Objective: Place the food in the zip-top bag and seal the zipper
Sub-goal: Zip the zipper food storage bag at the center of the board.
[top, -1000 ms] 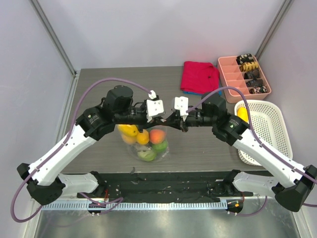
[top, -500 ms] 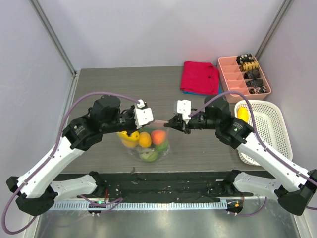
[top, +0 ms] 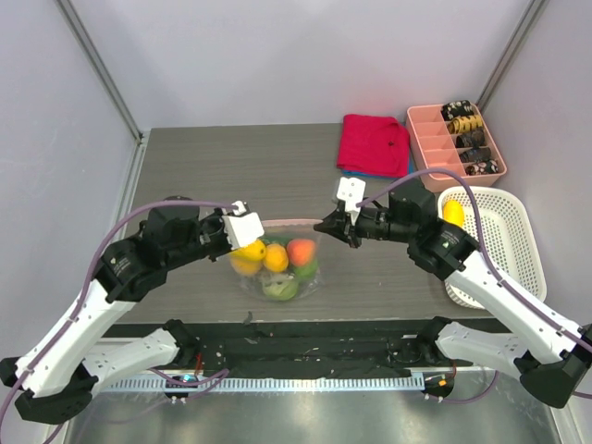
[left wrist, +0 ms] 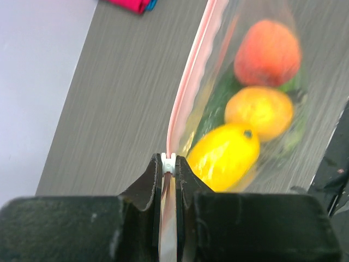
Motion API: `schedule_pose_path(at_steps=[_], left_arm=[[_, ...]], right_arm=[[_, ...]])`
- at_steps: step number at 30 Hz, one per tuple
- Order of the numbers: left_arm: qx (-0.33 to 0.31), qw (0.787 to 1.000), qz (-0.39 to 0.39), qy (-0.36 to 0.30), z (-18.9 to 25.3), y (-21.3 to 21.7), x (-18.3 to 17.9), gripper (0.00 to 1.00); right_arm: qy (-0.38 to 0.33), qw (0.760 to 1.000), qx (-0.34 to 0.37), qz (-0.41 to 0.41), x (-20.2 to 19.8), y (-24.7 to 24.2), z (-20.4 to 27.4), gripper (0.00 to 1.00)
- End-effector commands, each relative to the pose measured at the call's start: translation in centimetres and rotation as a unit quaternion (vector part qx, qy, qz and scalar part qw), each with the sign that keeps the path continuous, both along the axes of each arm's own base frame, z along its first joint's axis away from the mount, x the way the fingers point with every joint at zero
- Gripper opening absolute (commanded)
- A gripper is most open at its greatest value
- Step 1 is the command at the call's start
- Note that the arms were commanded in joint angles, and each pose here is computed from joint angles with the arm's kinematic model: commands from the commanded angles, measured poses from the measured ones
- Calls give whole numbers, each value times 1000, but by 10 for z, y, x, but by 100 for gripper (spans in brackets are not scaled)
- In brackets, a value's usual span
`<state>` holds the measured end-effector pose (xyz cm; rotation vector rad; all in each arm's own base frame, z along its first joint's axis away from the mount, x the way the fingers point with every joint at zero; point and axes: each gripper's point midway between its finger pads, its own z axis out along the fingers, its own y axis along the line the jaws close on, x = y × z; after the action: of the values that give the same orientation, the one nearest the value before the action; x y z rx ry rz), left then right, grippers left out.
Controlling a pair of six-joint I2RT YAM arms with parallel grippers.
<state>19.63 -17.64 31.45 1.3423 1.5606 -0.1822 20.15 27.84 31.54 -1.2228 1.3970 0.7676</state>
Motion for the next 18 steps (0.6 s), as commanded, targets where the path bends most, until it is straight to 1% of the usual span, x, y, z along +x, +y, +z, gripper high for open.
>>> schedule_pose_path(at_steps=[1, 6, 12, 13, 16, 18], left_arm=[[82, 993, 83, -25, -14, 55, 4, 1], [132, 985, 111, -24, -25, 85, -6, 2], [154, 978, 138, -27, -30, 111, -18, 3], [164, 976, 140, -20, -34, 115, -21, 3], [168, 975, 142, -13, -34, 120, -26, 3], [154, 978, 139, -11, -27, 117, -28, 10]], right_arm=[[-20, 998, 24, -52, 8, -17, 21, 1], [-11, 997, 33, -70, 9, -22, 24, 1], [-10, 997, 33, -73, 8, -24, 23, 1], [-8, 997, 32, -72, 8, -24, 22, 1], [-11, 997, 33, -72, 8, -24, 24, 1], [-10, 997, 33, -68, 7, -23, 25, 1]])
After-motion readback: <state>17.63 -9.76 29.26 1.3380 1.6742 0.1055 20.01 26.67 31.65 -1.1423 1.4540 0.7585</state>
